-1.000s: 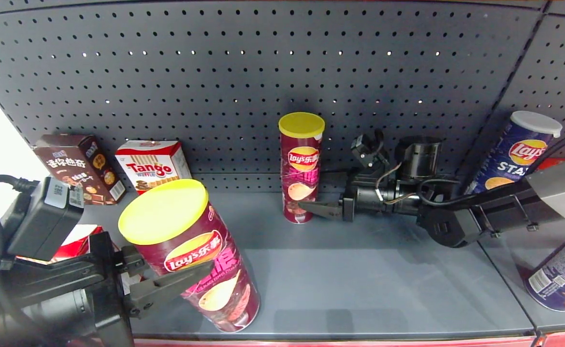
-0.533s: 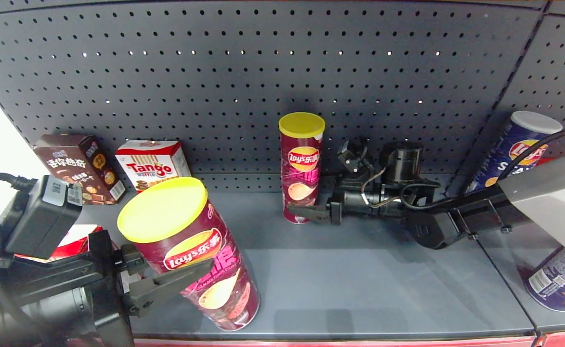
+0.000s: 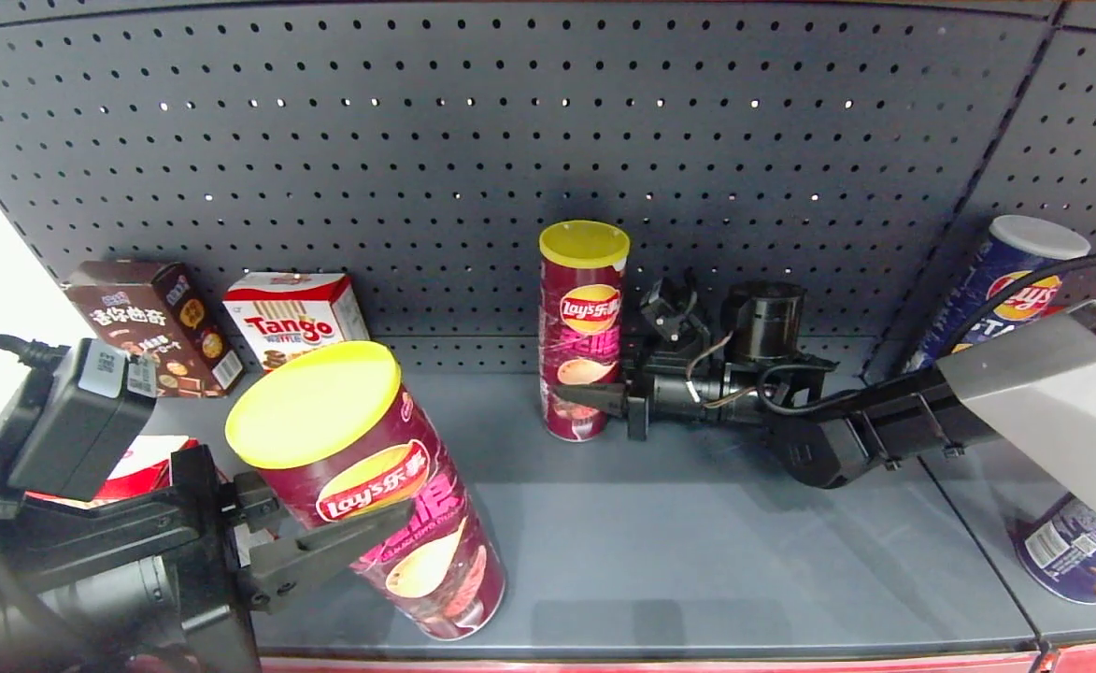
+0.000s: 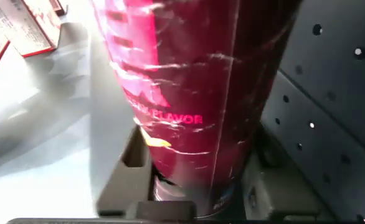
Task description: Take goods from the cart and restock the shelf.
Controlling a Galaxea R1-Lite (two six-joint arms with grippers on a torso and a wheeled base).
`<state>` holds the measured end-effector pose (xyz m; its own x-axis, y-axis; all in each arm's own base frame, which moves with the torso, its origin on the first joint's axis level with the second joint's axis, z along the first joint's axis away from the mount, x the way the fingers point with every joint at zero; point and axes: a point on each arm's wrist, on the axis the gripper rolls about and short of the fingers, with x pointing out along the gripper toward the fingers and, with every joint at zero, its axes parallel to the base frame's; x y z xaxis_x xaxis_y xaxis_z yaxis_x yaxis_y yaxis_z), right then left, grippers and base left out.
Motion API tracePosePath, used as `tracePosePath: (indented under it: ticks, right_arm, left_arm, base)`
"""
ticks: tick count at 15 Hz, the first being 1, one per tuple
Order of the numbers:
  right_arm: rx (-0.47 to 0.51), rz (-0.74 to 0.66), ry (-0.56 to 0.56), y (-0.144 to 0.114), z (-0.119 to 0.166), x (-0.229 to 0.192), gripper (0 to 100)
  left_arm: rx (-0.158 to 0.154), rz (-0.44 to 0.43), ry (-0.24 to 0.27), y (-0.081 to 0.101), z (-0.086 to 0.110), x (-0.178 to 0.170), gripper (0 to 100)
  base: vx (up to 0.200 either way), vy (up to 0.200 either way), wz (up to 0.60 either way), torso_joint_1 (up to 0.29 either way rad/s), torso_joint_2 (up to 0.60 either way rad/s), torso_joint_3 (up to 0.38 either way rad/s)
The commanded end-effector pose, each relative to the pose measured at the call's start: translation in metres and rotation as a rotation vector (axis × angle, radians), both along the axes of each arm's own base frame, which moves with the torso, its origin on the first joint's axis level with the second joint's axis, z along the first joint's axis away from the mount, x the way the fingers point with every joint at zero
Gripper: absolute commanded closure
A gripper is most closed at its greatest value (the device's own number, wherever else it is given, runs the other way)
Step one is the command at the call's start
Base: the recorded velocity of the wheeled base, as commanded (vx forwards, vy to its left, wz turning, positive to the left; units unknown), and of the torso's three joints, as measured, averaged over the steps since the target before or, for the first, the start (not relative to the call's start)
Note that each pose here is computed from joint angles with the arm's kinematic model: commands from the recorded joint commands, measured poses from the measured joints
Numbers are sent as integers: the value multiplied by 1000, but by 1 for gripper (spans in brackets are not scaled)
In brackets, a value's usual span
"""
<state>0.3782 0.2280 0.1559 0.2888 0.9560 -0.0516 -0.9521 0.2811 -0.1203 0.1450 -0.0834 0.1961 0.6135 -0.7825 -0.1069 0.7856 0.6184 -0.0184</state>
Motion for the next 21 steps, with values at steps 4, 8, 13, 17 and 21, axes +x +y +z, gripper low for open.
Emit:
tracePosePath:
  ticks: [4,8,13,17,21]
  right_arm:
    - [0,2,-2,-11,14,-20,100]
    - [1,10,-21,-29,23,-61,100]
    - [3,61,-26,-37,15,-109,100]
    - [-6,76,-17,-38,14,-136,100]
    - [-31,77,4,-38,5,-156,100]
  left_arm:
    - [0,1,0,0,0,0,100]
    - [0,7,0,1,0,0,100]
    - [0,10,0,1,0,1,100]
    - [0,12,0,2,0,1,100]
    - [-1,12,1,2,0,1,100]
  base:
    - [0,0,0,0,0,0]
    - [0,0,0,0,0,0]
    - [0,0,0,0,0,0]
    - [0,0,0,0,0,0]
    - [0,0,0,0,0,0]
